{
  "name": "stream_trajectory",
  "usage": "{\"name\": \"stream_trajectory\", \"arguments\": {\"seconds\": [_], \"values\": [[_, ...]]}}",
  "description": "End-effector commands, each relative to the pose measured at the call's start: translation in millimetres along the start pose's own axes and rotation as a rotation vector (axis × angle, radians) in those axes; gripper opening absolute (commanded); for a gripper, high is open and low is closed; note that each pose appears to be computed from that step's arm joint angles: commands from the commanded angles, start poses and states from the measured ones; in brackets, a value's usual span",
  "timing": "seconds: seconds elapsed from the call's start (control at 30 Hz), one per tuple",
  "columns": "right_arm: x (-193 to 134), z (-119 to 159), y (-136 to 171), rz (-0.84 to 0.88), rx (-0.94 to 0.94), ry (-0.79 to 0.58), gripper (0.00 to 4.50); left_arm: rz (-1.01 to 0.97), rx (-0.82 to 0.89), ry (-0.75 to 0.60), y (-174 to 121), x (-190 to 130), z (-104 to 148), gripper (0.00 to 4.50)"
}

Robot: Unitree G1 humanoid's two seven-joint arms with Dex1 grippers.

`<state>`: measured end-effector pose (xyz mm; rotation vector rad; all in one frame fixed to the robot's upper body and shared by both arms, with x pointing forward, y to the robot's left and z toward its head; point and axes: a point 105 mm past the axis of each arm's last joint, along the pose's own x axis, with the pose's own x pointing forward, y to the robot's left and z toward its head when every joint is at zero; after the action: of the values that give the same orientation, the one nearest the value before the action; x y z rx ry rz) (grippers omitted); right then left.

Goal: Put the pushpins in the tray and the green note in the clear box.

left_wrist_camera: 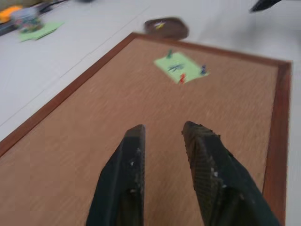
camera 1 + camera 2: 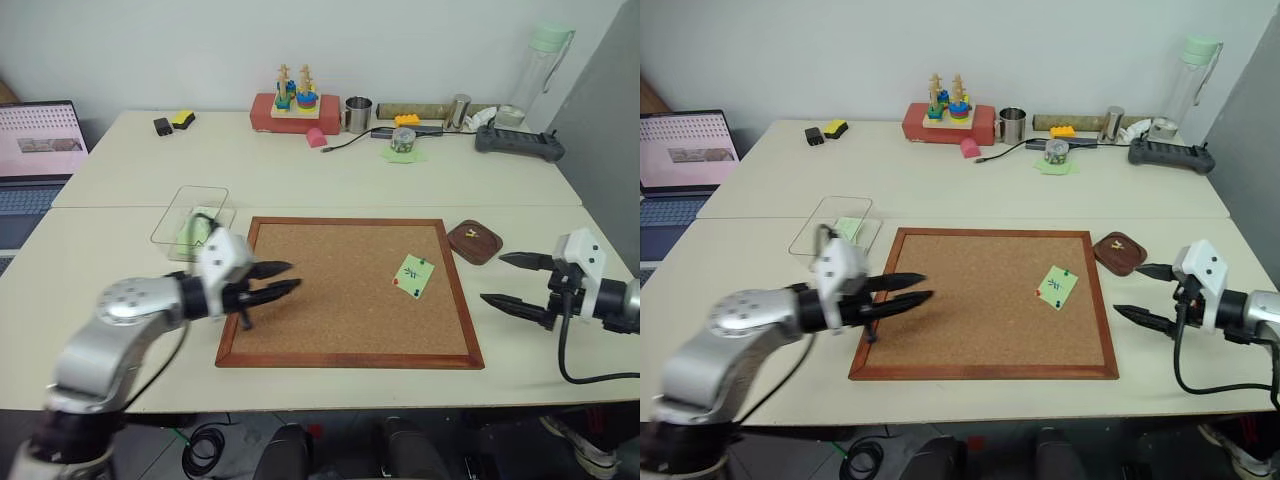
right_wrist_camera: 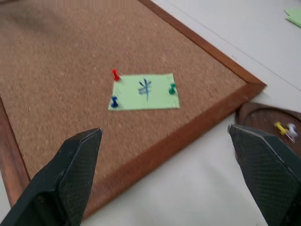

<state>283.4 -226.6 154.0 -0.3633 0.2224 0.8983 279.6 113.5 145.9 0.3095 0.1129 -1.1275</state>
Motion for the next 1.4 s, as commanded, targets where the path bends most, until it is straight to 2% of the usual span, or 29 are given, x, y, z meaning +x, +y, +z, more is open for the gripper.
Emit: {"name": "stream_trajectory", "arguments": {"seconds": [0.03,0.1,0.37,0.57,0.87,1.0,1.4], "values": [[13.1,15.3,0.2,-0.014,-0.023,-0.049,4.5,-0.018,0.062,0.004,0.5,18.4,-6.0,0.34],[24.4,18.0,-1.0,-0.019,-0.014,-0.065,4.5,-0.038,0.063,0.0,-1.5,30.6,-13.5,0.03],[66.5,6.0,-20.0,-0.068,-0.001,-0.03,4.5,-0.044,0.06,-0.006,0.2,67.7,-44.4,0.03],[86.3,-1.7,-26.5,-0.053,0.028,-0.029,4.5,-0.031,0.016,0.009,0.4,69.2,-59.1,0.03],[101.2,-11.0,-32.3,-0.049,0.049,-0.036,4.5,-0.028,0.01,0.029,-2.6,67.1,-66.4,0.03],[105.7,-12.9,-32.9,-0.049,0.053,-0.045,3.85,-0.027,0.011,0.033,-4.0,66.5,-67.2,0.0],[110.9,-16.3,-31.1,-0.028,0.065,-0.051,1.43,-0.022,0.013,0.046,-4.2,64.3,-69.0,0.0]]}}
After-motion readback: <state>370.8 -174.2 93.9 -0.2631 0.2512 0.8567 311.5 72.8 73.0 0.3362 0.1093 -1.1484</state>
